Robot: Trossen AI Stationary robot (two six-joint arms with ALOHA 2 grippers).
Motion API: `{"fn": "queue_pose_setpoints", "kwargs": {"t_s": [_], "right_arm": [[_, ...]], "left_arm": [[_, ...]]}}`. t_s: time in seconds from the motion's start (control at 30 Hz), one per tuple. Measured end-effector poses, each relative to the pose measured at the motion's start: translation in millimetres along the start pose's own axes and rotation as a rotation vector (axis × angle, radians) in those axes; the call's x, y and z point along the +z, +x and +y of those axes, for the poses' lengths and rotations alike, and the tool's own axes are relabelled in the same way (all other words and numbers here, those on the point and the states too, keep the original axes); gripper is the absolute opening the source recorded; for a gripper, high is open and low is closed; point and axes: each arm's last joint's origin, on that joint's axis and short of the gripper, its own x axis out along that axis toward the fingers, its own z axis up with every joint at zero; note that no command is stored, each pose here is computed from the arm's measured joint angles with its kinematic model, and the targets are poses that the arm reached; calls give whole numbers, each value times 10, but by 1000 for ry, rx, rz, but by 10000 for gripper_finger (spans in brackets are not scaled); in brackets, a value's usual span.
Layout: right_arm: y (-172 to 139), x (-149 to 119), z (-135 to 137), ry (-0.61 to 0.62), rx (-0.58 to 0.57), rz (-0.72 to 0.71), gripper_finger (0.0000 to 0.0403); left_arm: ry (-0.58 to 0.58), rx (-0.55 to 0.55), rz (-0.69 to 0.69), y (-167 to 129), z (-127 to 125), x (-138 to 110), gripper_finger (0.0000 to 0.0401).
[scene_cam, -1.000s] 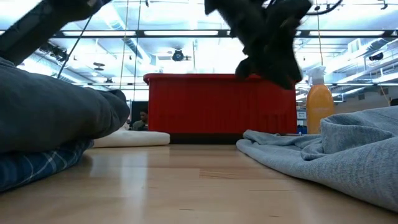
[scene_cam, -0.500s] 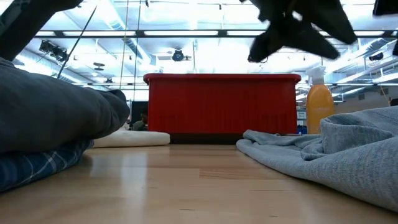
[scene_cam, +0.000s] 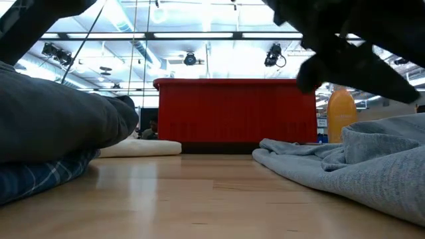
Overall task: Fold Laundry from Bin
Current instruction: Fold the light gray t-shirt
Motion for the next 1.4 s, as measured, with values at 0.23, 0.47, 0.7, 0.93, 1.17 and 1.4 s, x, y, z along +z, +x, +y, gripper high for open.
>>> {"fn": "queue_pose_setpoints", "kwargs": {"t_s": [0.23, 0.47, 0.7, 0.93, 1.17, 1.4], "right_arm": [[2, 6, 37, 17, 36, -34, 123], [3, 11, 49, 21, 47, -58, 123], [2, 14, 49, 10, 49, -72, 123], [2, 13, 59, -9, 57, -72, 123], [0, 11, 63, -19, 60, -65, 123], [-6, 7, 69, -33, 67, -42, 123]], "left_arm": [[20, 53, -5, 243, 29, -115, 250], [50, 76, 36, 246, 42, -158, 182], [-146, 106, 123, 234, 77, -247, 12], [-199, 121, 111, 64, 31, -169, 3], [-317, 130, 90, -300, -190, -56, 1], [-524, 156, 123, -324, -416, -160, 1]]}}
